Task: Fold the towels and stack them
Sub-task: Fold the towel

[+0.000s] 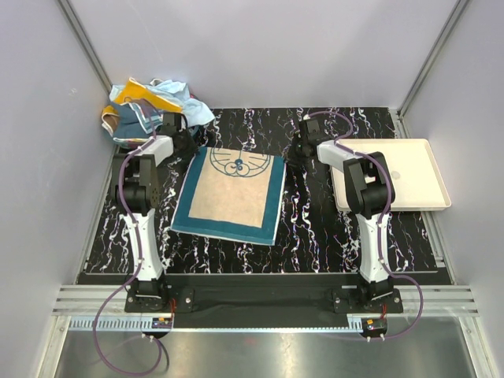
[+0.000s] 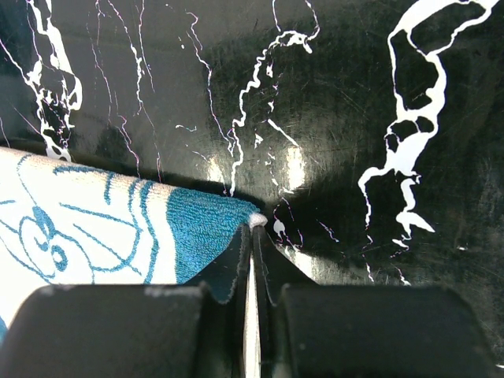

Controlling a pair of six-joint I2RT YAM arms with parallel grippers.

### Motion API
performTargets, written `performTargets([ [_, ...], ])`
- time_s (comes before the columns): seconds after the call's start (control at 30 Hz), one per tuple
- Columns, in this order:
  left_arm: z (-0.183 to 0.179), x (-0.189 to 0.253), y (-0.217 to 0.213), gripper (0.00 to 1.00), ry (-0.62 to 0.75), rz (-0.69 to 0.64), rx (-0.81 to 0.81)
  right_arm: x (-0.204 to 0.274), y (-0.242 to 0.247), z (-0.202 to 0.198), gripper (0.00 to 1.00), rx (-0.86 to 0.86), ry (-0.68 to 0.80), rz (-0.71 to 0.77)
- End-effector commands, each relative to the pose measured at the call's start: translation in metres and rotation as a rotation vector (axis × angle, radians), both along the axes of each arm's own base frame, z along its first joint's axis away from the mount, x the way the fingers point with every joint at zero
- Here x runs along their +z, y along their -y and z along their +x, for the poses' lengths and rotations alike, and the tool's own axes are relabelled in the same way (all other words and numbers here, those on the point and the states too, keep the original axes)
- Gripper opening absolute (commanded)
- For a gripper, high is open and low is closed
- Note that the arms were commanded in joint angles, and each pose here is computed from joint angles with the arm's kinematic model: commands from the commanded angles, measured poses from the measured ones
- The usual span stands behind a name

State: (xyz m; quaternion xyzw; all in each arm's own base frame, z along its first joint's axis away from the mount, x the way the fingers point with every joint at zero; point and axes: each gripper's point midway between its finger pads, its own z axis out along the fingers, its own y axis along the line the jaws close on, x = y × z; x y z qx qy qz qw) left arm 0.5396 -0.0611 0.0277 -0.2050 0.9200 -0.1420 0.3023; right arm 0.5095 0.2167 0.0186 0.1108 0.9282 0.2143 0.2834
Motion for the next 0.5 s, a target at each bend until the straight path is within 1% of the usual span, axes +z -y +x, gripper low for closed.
performTargets([
  [0.0,0.026,0.05,0.005,0.29,0.19,-0.028,0.029,0.013,0.005,0.006,0.06,0.003,0.032,-0.029],
  [0.1,0.024,0.052,0.004,0.24,0.192,-0.035,0.059,0.014,0.012,0.009,0.05,-0.011,0.031,-0.038],
  [0.2,0.016,0.043,0.006,0.21,0.171,-0.053,0.081,0.015,0.02,0.012,0.04,-0.018,0.027,-0.039],
  [0.37,-0.001,0.019,0.015,0.17,0.108,-0.039,0.106,0.022,0.041,0.019,0.04,-0.045,0.026,-0.025],
  [0.4,-0.004,0.016,0.016,0.15,0.092,-0.038,0.111,0.022,0.043,0.02,0.03,-0.048,0.024,-0.024],
  [0.47,-0.009,0.007,0.019,0.13,0.071,-0.042,0.121,0.021,0.049,0.022,0.03,-0.054,0.018,-0.027],
])
